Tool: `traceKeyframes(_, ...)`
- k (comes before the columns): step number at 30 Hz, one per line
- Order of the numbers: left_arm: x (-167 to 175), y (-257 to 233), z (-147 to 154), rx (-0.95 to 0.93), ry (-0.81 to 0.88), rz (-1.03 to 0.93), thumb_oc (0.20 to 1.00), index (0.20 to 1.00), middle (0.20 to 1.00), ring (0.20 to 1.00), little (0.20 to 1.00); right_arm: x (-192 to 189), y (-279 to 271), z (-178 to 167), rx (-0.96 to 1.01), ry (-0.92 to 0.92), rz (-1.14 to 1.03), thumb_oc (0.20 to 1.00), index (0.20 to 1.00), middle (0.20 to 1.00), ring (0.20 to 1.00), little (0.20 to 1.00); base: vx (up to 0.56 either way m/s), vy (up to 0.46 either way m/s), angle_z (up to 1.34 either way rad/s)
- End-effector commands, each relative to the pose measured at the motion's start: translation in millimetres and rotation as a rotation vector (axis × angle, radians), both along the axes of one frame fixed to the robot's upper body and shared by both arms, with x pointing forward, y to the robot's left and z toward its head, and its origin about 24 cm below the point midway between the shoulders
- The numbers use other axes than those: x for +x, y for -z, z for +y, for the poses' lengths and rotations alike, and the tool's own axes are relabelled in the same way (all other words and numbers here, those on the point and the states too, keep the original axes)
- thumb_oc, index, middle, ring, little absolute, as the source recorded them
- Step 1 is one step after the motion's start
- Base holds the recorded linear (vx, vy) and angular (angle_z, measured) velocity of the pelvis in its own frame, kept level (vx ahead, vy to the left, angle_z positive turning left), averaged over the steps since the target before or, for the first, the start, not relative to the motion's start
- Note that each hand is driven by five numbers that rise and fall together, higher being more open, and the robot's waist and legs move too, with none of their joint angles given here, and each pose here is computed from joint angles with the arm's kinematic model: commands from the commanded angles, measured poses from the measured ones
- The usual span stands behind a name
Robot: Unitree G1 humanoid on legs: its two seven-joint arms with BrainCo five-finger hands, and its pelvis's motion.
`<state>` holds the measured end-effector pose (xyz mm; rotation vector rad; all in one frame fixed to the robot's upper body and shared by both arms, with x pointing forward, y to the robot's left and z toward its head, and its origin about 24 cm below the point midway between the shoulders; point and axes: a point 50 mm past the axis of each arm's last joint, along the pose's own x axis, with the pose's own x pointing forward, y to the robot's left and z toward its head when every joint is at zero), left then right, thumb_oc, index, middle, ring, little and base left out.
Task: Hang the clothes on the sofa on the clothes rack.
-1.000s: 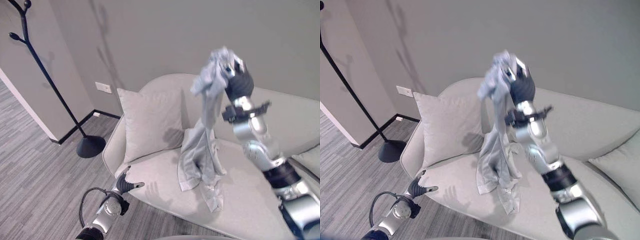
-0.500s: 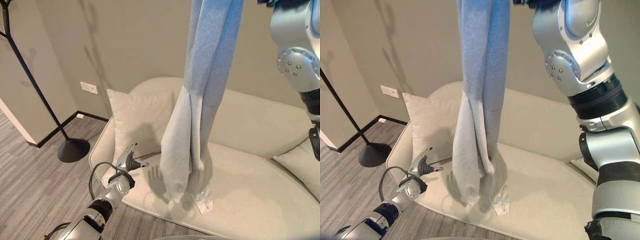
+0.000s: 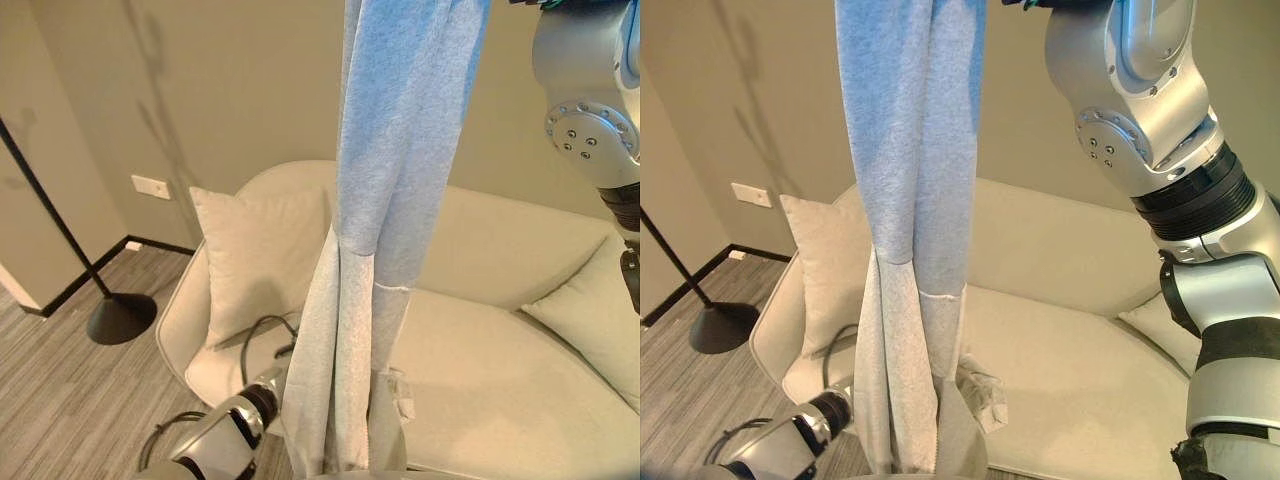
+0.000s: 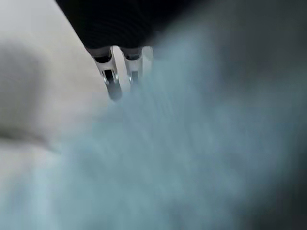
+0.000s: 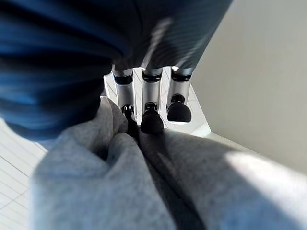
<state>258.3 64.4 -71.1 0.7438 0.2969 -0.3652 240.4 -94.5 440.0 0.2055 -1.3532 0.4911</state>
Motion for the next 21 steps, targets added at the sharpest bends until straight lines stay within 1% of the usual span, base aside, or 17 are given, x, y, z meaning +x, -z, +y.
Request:
traceKeyframes(1, 6.0, -7.7, -10.2, -0.250, -0.092, 0.083, 0.200, 0.200, 0.200, 0.200, 0.200, 0.4, -28.6, -6.0, 0.088, 0.053, -0.014, 0.200, 0.200, 0.200, 0.200, 0.200, 0.00, 0.000, 0.00)
traceKeyframes(3, 4.7, -6.8, -9.5, -0.267, -0.104, 0.096, 0.200, 0.200, 0.200, 0.200, 0.200, 3.0, -29.2, -7.0, 0.092, 0.058, -0.001, 0.200, 0.200, 0.200, 0.200, 0.200, -0.01, 0.002, -0.02)
traceKeyframes(5, 1.0, -1.0, 2.4, -0.270, -0.148, 0.122, 0.200, 0.200, 0.200, 0.200, 0.200, 7.8, -32.5, -14.6, 0.119, 0.082, 0.021, 0.200, 0.200, 0.200, 0.200, 0.200, -0.02, 0.004, -0.02)
traceKeyframes(6, 1.0, -0.9, 2.6, -0.269, -0.148, 0.122, 0.200, 0.200, 0.200, 0.200, 0.200, 7.9, -32.5, -14.7, 0.119, 0.082, 0.021, 0.200, 0.200, 0.200, 0.200, 0.200, 0.00, 0.000, 0.00)
traceKeyframes(7, -2.0, 4.3, 13.2, -0.277, -0.204, 0.144, 0.200, 0.200, 0.200, 0.200, 0.200, 8.3, -33.4, -20.1, 0.139, 0.095, 0.023, 0.200, 0.200, 0.200, 0.200, 0.200, 0.00, 0.000, 0.00)
traceKeyframes(8, -2.1, 4.4, 13.5, -0.276, -0.204, 0.144, 0.200, 0.200, 0.200, 0.200, 0.200, 8.3, -33.3, -20.2, 0.139, 0.095, 0.023, 0.200, 0.200, 0.200, 0.200, 0.200, 0.00, 0.000, 0.00)
traceKeyframes(10, -5.2, 9.3, 31.7, -0.257, -0.264, 0.147, 0.200, 0.200, 0.200, 0.200, 0.200, 5.4, -34.9, -29.7, 0.163, 0.126, 0.004, 0.200, 0.200, 0.200, 0.200, 0.200, 0.01, 0.011, 0.05)
traceKeyframes(11, -5.4, 9.5, 32.0, -0.256, -0.264, 0.148, 0.200, 0.200, 0.200, 0.200, 0.200, 5.4, -34.7, -29.8, 0.164, 0.126, 0.005, 0.200, 0.200, 0.200, 0.200, 0.200, 0.01, 0.017, 0.10)
traceKeyframes(15, -8.1, 9.5, 59.8, -0.193, -0.298, 0.100, 0.200, 0.200, 0.200, 0.200, 0.200, 0.7, -39.3, -45.4, 0.193, 0.189, -0.032, 0.200, 0.200, 0.200, 0.200, 0.200, 0.01, 0.013, 0.14)
traceKeyframes(17, -7.7, 5.2, 78.7, -0.200, -0.355, 0.062, 0.200, 0.200, 0.200, 0.200, 0.200, -1.3, -41.8, -52.6, 0.203, 0.229, -0.048, 0.200, 0.200, 0.200, 0.200, 0.200, 0.01, 0.024, 0.12)
traceKeyframes(21, -5.1, -9.0, 93.0, -0.218, -0.362, -0.021, 0.200, 0.200, 0.200, 0.200, 0.200, -5.0, -41.0, -60.5, 0.217, 0.272, -0.072, 0.200, 0.200, 0.200, 0.200, 0.200, 0.01, 0.010, 0.05)
